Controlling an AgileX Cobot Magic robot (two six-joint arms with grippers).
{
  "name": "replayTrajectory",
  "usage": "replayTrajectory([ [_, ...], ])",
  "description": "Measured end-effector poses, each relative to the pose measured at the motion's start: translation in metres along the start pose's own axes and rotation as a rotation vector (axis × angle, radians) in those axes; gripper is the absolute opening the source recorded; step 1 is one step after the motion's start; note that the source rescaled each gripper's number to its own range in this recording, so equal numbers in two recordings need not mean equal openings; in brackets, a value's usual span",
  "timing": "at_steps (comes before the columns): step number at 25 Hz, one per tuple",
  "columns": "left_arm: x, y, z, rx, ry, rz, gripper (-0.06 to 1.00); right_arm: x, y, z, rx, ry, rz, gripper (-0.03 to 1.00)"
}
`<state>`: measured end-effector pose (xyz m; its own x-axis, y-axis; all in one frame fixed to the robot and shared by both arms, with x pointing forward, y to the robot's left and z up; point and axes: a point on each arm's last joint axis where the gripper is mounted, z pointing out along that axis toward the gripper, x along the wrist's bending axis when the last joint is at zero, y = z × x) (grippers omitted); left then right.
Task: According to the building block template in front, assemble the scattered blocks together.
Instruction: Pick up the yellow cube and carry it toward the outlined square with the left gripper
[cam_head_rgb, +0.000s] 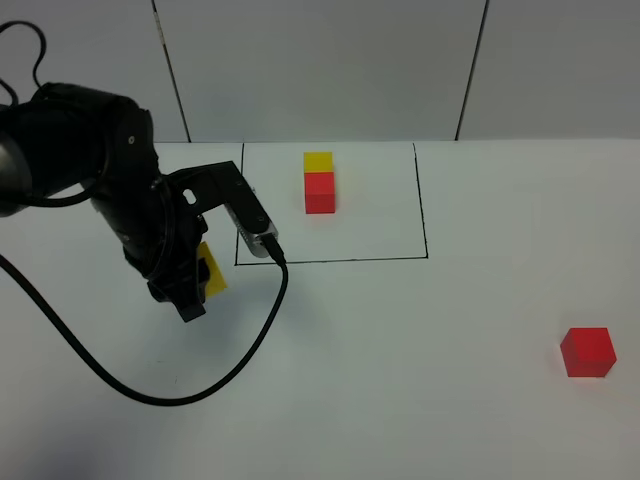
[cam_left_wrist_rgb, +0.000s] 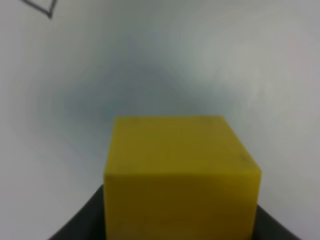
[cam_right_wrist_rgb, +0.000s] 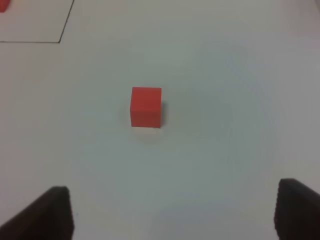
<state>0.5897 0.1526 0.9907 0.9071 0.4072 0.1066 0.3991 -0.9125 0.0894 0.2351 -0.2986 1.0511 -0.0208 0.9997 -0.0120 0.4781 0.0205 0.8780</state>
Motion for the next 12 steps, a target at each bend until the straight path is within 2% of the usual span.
replayTrajectory([
  [2,0.003,0.012,-0.001,0.024,0.009,0.070,0.00,0.000,0.000,0.000,0.000,0.000,0.000,0.67],
  [6,0.005,0.040,0.016,0.066,-0.022,0.173,0.00,0.000,0.000,0.000,0.000,0.000,-0.001,0.67],
  [12,-0.009,0.082,0.055,0.094,-0.060,0.341,0.00,0.000,0.000,0.000,0.000,0.000,-0.001,0.67],
])
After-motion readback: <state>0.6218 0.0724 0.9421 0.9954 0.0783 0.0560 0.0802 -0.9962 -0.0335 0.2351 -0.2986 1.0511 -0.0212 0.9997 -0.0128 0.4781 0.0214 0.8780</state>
